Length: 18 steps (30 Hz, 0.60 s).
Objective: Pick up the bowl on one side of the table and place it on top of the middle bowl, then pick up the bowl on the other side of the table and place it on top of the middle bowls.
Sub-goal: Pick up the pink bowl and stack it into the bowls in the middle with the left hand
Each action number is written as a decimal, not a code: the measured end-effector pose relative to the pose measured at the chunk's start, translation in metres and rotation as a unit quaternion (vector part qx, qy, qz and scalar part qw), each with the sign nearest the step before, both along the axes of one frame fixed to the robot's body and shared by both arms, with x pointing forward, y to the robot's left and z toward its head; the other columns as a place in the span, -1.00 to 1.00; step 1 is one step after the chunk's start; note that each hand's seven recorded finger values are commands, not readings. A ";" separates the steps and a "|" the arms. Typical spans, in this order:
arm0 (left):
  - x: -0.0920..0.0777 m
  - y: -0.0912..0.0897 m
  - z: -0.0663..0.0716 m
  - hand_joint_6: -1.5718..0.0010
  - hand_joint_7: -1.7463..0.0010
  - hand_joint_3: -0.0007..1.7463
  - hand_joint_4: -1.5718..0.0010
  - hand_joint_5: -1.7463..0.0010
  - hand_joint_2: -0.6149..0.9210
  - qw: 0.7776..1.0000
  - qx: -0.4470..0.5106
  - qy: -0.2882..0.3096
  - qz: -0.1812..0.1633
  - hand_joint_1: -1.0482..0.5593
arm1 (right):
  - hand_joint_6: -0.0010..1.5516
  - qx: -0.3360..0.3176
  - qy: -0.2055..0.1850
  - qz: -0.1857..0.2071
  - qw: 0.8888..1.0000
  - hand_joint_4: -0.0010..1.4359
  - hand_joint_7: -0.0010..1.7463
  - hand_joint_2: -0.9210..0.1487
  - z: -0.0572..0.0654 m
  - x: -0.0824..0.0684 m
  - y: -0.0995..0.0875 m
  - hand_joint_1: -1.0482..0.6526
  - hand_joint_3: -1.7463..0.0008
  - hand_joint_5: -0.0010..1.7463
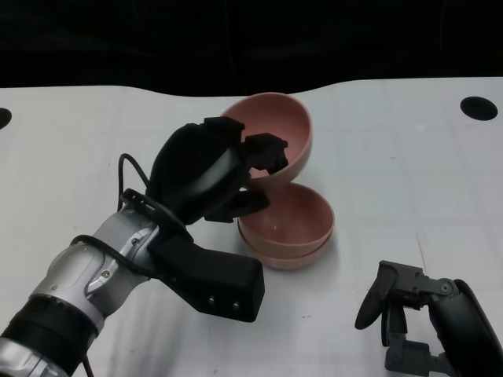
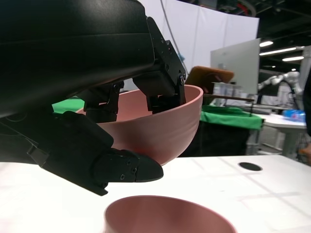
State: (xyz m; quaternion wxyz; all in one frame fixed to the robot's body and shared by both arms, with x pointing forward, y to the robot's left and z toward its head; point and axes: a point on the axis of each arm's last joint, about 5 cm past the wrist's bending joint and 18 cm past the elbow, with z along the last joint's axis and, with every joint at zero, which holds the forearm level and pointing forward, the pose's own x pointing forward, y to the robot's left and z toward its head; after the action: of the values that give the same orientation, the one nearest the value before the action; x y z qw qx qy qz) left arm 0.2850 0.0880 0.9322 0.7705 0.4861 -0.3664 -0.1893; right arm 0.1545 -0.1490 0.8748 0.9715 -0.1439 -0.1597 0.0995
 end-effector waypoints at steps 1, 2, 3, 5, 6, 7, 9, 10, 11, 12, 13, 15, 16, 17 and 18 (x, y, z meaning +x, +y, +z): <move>0.000 -0.001 -0.001 -0.10 -0.39 -0.11 -0.09 -0.85 0.65 1.000 0.002 0.007 -0.007 0.01 | 0.10 0.000 0.000 0.000 1.000 0.34 0.68 0.41 0.000 0.000 0.000 0.23 -0.94 1.00; 0.000 -0.002 -0.002 -0.09 -0.41 -0.13 -0.08 -0.85 0.67 1.000 0.008 0.015 -0.014 0.01 | 0.10 0.000 0.000 0.000 1.000 0.34 0.68 0.41 0.000 0.000 0.000 0.23 -0.94 1.00; 0.000 -0.003 -0.002 -0.08 -0.48 -0.14 -0.08 -0.87 0.67 0.999 0.011 0.021 -0.021 0.01 | 0.10 0.000 0.001 0.000 1.000 0.34 0.68 0.41 -0.001 0.000 0.000 0.23 -0.94 1.00; 0.001 -0.005 -0.001 -0.03 -0.63 -0.12 -0.05 -0.92 0.67 0.998 0.026 0.032 -0.040 0.03 | 0.10 0.000 0.001 0.000 1.000 0.33 0.68 0.42 -0.001 0.000 0.000 0.22 -0.95 1.00; 0.001 -0.006 -0.001 -0.02 -0.66 -0.11 -0.05 -0.94 0.65 0.998 0.033 0.038 -0.049 0.03 | 0.10 0.000 0.001 0.000 1.000 0.33 0.68 0.42 -0.001 0.000 0.000 0.22 -0.95 1.00; 0.001 -0.007 0.000 -0.02 -0.67 -0.11 -0.05 -0.95 0.64 0.997 0.041 0.045 -0.057 0.03 | 0.10 0.000 0.001 0.000 1.000 0.33 0.68 0.42 -0.001 0.000 0.000 0.21 -0.95 1.00; 0.003 -0.008 0.001 -0.04 -0.60 -0.14 -0.05 -0.95 0.64 0.995 0.058 0.053 -0.067 0.01 | 0.10 0.000 0.001 0.000 1.000 0.33 0.68 0.42 -0.001 0.000 0.000 0.21 -0.95 1.00; 0.003 -0.009 0.002 -0.03 -0.60 -0.19 -0.03 -0.97 0.66 0.994 0.065 0.056 -0.071 0.01 | 0.09 0.000 0.001 0.000 1.000 0.33 0.68 0.42 -0.001 0.000 0.000 0.21 -0.95 1.00; 0.004 -0.009 0.003 -0.03 -0.59 -0.24 -0.03 -0.96 0.69 0.993 0.073 0.060 -0.074 0.01 | 0.09 0.000 0.001 0.000 1.000 0.33 0.68 0.42 -0.001 0.000 0.000 0.21 -0.95 1.00; 0.004 -0.010 0.004 -0.02 -0.57 -0.29 -0.02 -0.95 0.72 0.991 0.082 0.066 -0.077 0.01 | 0.09 0.000 0.001 0.000 1.000 0.33 0.68 0.42 -0.001 0.000 0.000 0.21 -0.95 1.00; 0.005 -0.010 0.005 -0.04 -0.50 -0.39 -0.03 -0.90 0.76 0.990 0.091 0.074 -0.078 0.02 | 0.09 0.000 0.001 0.000 1.000 0.33 0.68 0.42 -0.001 0.000 0.000 0.21 -0.95 1.00; 0.005 -0.010 0.006 -0.06 -0.42 -0.48 -0.05 -0.86 0.80 0.988 0.102 0.085 -0.079 0.02 | 0.09 0.000 0.001 0.000 1.000 0.33 0.68 0.42 -0.001 0.000 0.000 0.21 -0.95 1.00; 0.005 -0.010 0.006 -0.07 -0.37 -0.54 -0.04 -0.85 0.83 0.987 0.106 0.088 -0.079 0.02 | 0.09 0.000 0.001 0.000 1.000 0.33 0.68 0.42 -0.001 0.000 0.000 0.21 -0.94 1.00; 0.005 -0.010 0.006 -0.08 -0.33 -0.60 -0.04 -0.83 0.86 0.987 0.109 0.091 -0.079 0.01 | 0.09 0.000 0.001 0.000 1.000 0.33 0.68 0.42 -0.001 0.000 0.000 0.21 -0.94 1.00; 0.005 -0.011 0.006 -0.09 -0.29 -0.64 -0.04 -0.79 0.88 0.986 0.112 0.094 -0.078 0.01 | 0.09 0.000 0.001 0.001 1.000 0.33 0.68 0.42 -0.001 0.000 0.000 0.21 -0.94 1.00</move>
State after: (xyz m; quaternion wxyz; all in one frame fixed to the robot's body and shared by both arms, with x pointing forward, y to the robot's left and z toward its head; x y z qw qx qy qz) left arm 0.2903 0.0773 0.9378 0.7253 0.5191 -0.3053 -0.3336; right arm 0.1549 -0.1489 0.8738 0.9716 -0.1438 -0.1591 0.1002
